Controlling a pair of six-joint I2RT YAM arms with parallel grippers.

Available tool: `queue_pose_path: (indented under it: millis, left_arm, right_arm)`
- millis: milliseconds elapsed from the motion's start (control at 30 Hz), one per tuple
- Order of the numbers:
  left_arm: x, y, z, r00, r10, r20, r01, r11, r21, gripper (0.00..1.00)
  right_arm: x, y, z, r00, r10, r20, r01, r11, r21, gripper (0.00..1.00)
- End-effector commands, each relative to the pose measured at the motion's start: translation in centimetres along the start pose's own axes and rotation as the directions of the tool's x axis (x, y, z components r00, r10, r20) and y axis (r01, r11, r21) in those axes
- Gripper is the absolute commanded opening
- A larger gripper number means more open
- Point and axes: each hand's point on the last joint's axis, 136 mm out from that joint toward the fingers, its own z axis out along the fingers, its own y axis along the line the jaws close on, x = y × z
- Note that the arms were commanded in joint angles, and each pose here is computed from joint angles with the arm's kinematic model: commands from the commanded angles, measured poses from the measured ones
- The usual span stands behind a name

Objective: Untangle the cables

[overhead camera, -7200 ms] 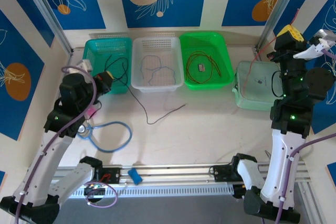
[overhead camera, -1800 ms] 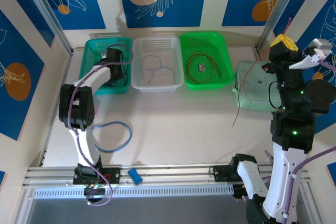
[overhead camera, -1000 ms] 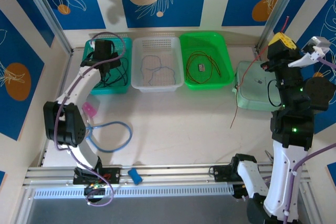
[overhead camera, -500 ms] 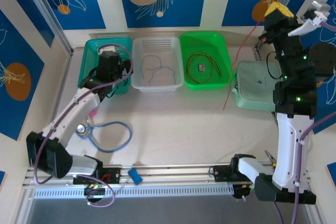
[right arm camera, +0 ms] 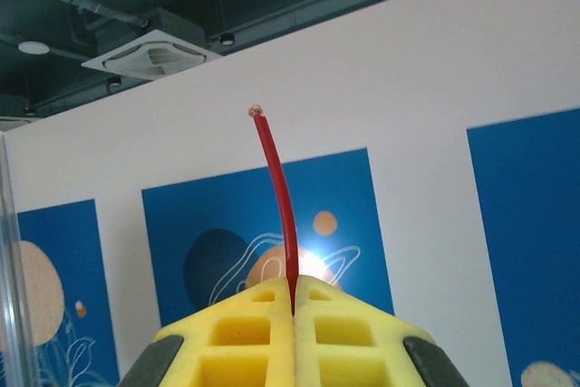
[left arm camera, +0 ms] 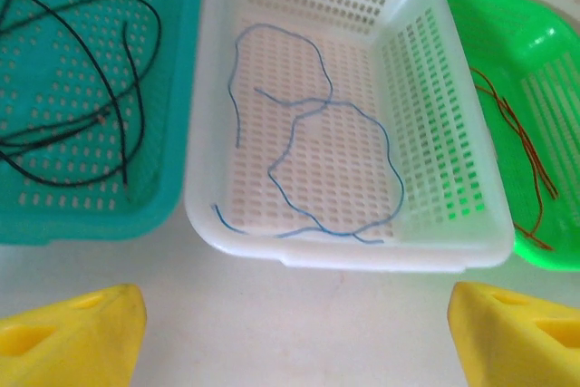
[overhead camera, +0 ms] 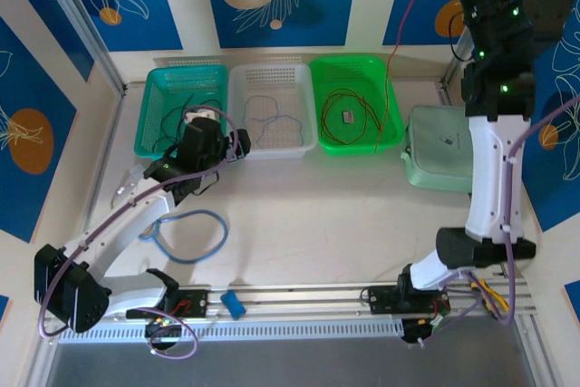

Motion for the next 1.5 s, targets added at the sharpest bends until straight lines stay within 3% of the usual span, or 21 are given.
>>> queue_pose_path:
  millis: [0,133,300,567,767,967,1100,1333,1467]
  left_arm:
    - [0.3,-1.2,-0.6,0.999,-0.047,0.007,0.046,0.998,0.042,0.86]
    - [1.5,-2.4,-0.6,0.999,-0.038,-0.011,0.039,0.997,0.064,0.87]
    - [2.8,-2.8,-0.8,0.999,-0.04,-0.034,0.042,0.996,0.075,0.88]
    - [3.2,-2.4,-1.8,0.999,-0.037,-0.034,0.039,0.997,0.074,0.89]
    - [3.2,-2.4,-1.9,0.999,-0.043,-0.029,0.045,0.996,0.077,0.9]
    - [4.1,-1.5,-1.9,0.998,-0.021,-0.052,0.024,0.998,0.051,0.9]
    - [4.4,-1.0,-2.1,0.998,-0.03,-0.046,0.032,0.999,0.043,0.91]
    - [5.0,-0.9,-1.9,0.997,-0.027,-0.068,0.03,0.999,0.039,0.91]
    - [5.1,-1.3,-1.6,0.997,-0.027,-0.073,0.03,0.999,0.043,0.91]
  right_arm:
    - [1.4,-1.1,2.2,0.999,-0.031,-0.023,0.031,0.999,0.008,0.0]
    - [6.0,-1.9,4.8,0.993,0.004,-0.116,-0.009,0.999,-0.041,0.0]
    - [12.2,-4.3,6.2,0.974,0.044,-0.223,-0.044,0.999,0.008,0.0]
    - [17.4,-6.0,6.4,0.934,0.104,-0.343,-0.083,0.994,0.076,0.0]
    - [27.6,-6.3,3.5,0.788,0.224,-0.573,-0.13,0.971,0.201,0.0]
    - [35.7,-7.2,-0.5,0.694,0.255,-0.673,-0.039,0.947,0.318,0.0]
    - [38.6,-10.0,-3.3,0.671,0.287,-0.684,0.06,0.898,0.435,0.0]
    - [39.5,-14.2,-6.4,0.648,0.355,-0.674,0.158,0.802,0.575,0.0]
    - [42.8,-14.1,-7.9,0.544,0.41,-0.732,0.139,0.816,0.561,0.0]
